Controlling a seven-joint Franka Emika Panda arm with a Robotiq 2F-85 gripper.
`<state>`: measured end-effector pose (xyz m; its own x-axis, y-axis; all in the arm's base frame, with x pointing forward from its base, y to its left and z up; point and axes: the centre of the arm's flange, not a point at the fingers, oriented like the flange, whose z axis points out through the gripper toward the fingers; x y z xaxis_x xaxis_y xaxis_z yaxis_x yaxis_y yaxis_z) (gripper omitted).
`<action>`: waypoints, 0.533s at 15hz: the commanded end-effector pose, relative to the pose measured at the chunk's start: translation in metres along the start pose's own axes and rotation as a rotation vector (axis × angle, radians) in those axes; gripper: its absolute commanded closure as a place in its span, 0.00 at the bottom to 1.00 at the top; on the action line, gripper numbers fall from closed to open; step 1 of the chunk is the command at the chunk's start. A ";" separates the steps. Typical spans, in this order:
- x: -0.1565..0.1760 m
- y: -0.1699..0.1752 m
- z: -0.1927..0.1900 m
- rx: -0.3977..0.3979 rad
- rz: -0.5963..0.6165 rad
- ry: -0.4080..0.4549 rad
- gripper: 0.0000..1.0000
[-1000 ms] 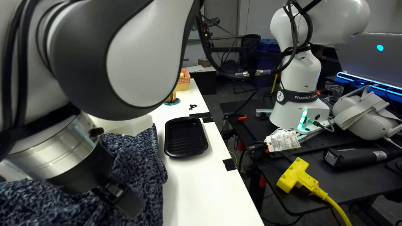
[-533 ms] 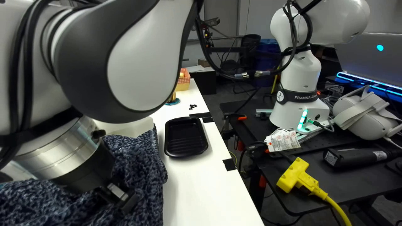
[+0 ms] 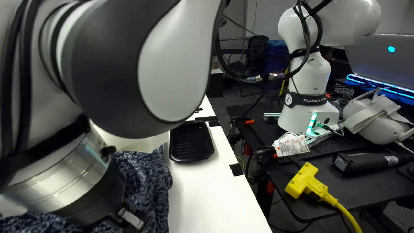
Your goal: Unfold the fleece blanket once from right to left
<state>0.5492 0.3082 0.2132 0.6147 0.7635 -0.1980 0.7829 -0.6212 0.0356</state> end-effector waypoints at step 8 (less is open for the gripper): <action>0.015 -0.046 -0.008 0.021 -0.148 0.011 0.99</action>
<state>0.5226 0.3518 0.2143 0.5169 0.8352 -0.1878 0.8509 -0.5254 0.0056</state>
